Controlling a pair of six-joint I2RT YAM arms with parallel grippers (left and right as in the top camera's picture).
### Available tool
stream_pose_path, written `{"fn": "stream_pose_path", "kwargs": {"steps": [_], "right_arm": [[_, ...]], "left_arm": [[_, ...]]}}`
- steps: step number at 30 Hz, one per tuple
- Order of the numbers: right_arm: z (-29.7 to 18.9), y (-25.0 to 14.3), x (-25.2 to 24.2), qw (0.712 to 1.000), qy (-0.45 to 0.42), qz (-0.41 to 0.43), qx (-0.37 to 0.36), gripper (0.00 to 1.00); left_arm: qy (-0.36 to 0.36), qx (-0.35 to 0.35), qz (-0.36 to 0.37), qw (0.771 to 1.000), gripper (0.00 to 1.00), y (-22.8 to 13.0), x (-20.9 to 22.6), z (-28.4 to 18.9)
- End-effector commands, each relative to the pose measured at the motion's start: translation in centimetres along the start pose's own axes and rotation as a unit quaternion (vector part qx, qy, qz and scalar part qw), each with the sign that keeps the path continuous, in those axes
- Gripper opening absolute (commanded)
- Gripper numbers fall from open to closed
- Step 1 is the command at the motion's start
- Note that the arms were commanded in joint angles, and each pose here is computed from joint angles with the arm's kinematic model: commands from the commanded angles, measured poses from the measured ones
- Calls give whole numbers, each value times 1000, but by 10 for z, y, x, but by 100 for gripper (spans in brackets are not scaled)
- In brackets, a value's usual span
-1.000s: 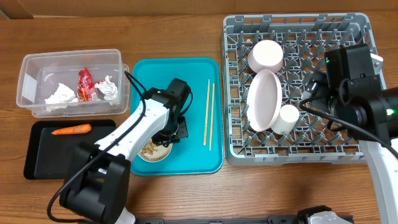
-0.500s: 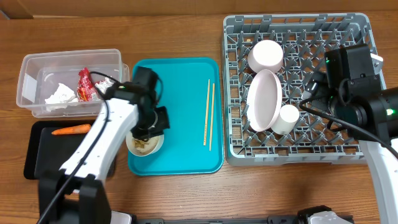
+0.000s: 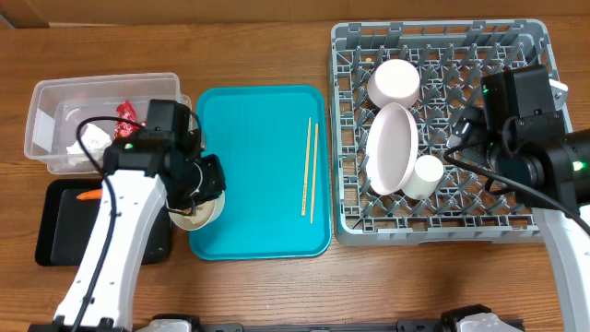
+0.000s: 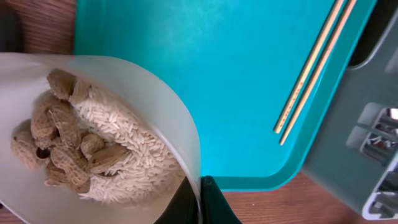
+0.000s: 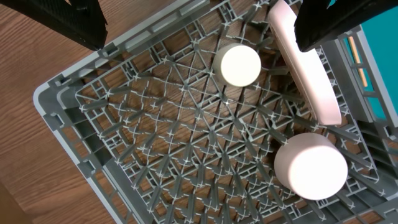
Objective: Sort waste into correct bins and load items into the dishwasher
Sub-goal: 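Lift the bowl and carry it left over the black tray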
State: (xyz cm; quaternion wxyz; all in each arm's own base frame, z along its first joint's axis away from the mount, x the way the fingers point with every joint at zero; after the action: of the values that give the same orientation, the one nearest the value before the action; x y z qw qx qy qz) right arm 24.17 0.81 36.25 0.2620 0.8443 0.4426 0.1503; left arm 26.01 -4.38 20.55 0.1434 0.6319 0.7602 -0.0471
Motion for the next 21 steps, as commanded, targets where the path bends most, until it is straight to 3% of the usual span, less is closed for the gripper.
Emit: {"fn": "stream_pose_path", "kwargs": {"steps": [1, 7, 21], "right_arm": [[-5, 4, 0, 1000, 7, 1, -8, 100], [-5, 4, 0, 1000, 7, 0, -9, 100], [-5, 4, 0, 1000, 7, 1, -8, 100]], "left_arm": [[7, -47, 1, 999, 4, 6, 7, -22], [20, -69, -61, 996, 4, 14, 40, -33], [35, -98, -129, 986, 4, 20, 86, -46]]}}
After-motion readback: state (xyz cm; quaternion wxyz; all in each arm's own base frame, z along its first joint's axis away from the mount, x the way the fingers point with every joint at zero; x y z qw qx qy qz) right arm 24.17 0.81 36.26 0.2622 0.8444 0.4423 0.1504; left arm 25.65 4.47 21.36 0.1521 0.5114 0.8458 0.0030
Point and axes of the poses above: each gripper's point midway between its finger pads, its own z axis out along the fingers, its own x axis along the line the jaws close on, y = z × x, the point moved 7 cm from there along -z, back along the fingers, and after that the axes turned 6 degrees about z, right-handed, at the moved point
